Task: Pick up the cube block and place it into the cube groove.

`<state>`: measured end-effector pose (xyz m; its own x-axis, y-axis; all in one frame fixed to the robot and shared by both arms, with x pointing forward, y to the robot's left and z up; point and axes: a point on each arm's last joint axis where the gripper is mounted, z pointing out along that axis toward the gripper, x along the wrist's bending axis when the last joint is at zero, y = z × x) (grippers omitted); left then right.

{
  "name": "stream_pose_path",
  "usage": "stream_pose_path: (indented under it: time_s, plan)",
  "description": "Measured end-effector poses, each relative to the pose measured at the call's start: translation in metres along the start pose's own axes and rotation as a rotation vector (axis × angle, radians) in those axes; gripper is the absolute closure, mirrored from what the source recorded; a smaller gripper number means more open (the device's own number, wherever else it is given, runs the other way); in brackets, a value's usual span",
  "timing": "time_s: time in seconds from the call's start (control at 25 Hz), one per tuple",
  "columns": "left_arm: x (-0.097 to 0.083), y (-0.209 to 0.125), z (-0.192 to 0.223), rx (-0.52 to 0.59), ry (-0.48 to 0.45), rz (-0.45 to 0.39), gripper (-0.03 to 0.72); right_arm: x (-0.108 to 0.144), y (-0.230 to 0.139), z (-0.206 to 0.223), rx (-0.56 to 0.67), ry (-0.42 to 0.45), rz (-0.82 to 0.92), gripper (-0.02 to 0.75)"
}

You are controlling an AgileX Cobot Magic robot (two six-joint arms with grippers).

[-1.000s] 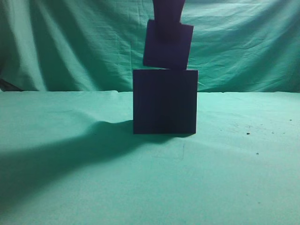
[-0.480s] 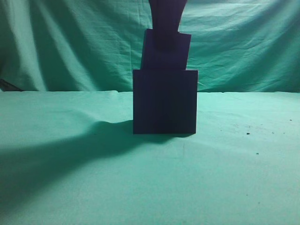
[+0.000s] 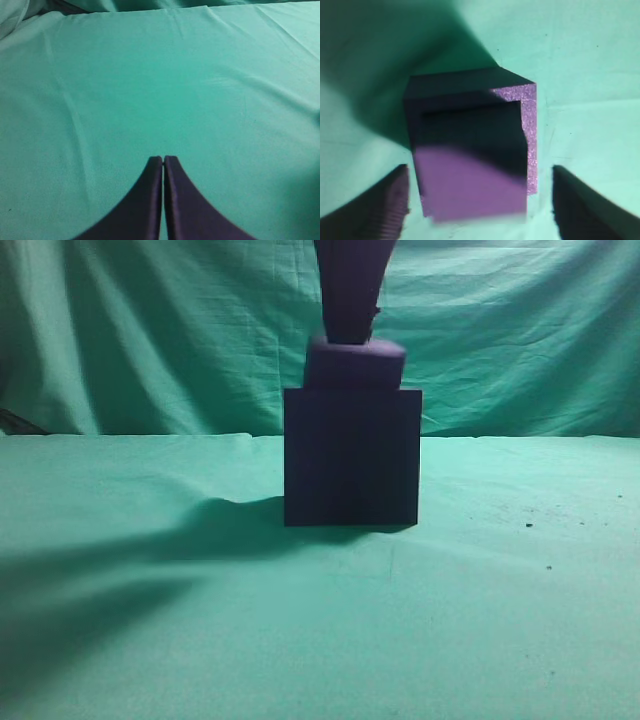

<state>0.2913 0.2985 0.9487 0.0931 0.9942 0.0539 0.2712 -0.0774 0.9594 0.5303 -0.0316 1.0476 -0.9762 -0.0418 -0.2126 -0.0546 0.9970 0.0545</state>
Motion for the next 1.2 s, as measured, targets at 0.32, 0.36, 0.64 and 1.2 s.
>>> stream_pose_path:
  time_s: [0.32, 0.36, 0.64, 1.2]
  plan:
    - [0.000, 0.000, 0.000, 0.000, 0.000, 0.000, 0.688, 0.000, 0.000, 0.000, 0.003, 0.002, 0.022, 0.124]
    - [0.000, 0.000, 0.000, 0.000, 0.000, 0.000, 0.688, 0.000, 0.000, 0.000, 0.004, 0.000, 0.025, 0.124]
    - [0.000, 0.000, 0.000, 0.000, 0.000, 0.000, 0.688, 0.004, -0.011, -0.041, -0.045, -0.074, 0.178, 0.449]
    - [0.000, 0.000, 0.000, 0.000, 0.000, 0.000, 0.688, 0.036, -0.086, -0.164, -0.365, -0.157, 0.861, 0.738]
